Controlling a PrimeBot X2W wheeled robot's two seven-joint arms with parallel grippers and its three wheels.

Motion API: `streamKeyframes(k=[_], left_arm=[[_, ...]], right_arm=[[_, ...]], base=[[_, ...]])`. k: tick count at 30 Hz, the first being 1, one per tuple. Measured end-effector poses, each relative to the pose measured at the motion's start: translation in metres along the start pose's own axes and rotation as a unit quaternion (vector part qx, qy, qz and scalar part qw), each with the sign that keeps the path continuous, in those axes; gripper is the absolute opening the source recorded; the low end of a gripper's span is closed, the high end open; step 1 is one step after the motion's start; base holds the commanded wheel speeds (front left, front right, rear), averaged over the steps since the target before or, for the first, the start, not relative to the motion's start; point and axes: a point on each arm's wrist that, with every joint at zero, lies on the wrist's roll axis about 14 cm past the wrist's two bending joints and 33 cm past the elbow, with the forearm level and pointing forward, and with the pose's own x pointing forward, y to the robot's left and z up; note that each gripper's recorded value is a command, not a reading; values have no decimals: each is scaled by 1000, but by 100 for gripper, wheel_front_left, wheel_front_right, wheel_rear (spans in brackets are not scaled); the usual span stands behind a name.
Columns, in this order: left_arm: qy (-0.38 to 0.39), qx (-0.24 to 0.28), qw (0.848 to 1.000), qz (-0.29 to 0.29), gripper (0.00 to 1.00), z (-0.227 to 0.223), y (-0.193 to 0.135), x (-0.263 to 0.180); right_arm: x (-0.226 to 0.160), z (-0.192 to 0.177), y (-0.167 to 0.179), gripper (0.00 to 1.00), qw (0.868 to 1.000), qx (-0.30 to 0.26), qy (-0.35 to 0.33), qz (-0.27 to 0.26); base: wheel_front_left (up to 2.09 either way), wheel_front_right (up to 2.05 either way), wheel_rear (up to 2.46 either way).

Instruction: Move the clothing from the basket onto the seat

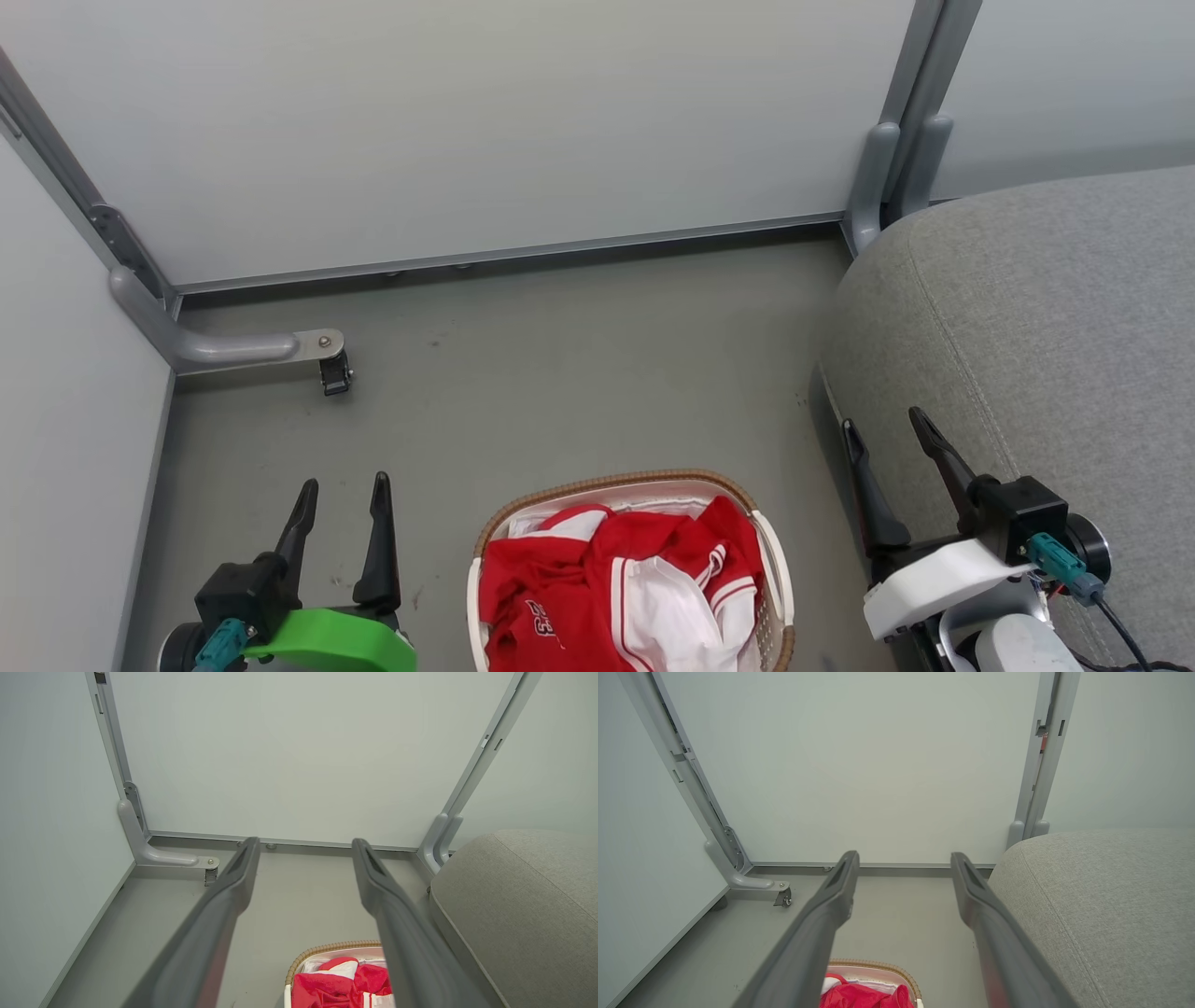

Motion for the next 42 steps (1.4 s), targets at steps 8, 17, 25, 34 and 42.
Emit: streamKeyframes(k=[8, 17, 25, 34, 42], left_arm=[[0, 0, 1000, 0, 100, 0, 0, 0], [11, -4, 1000, -23, 100, -7, -14, 12], [47, 27, 994, -98, 100, -31, -54, 45], [131, 84, 964, -217, 100, -97, -105, 76], [235, 138, 909, -315, 100, -182, -128, 83]], right_arm=[[0, -3, -1, 100, 1000, 5, 3, -2], [12, -5, -9, 100, 1000, 4, 4, -9], [37, -9, -37, 100, 999, -10, 0, -39], [77, -13, -71, 100, 997, -30, -15, -70], [107, -19, -107, 100, 993, -41, -36, -101]], base=[[0, 0, 0], [0, 0, 0], [0, 0, 0], [0, 0, 0], [0, 0, 0]])
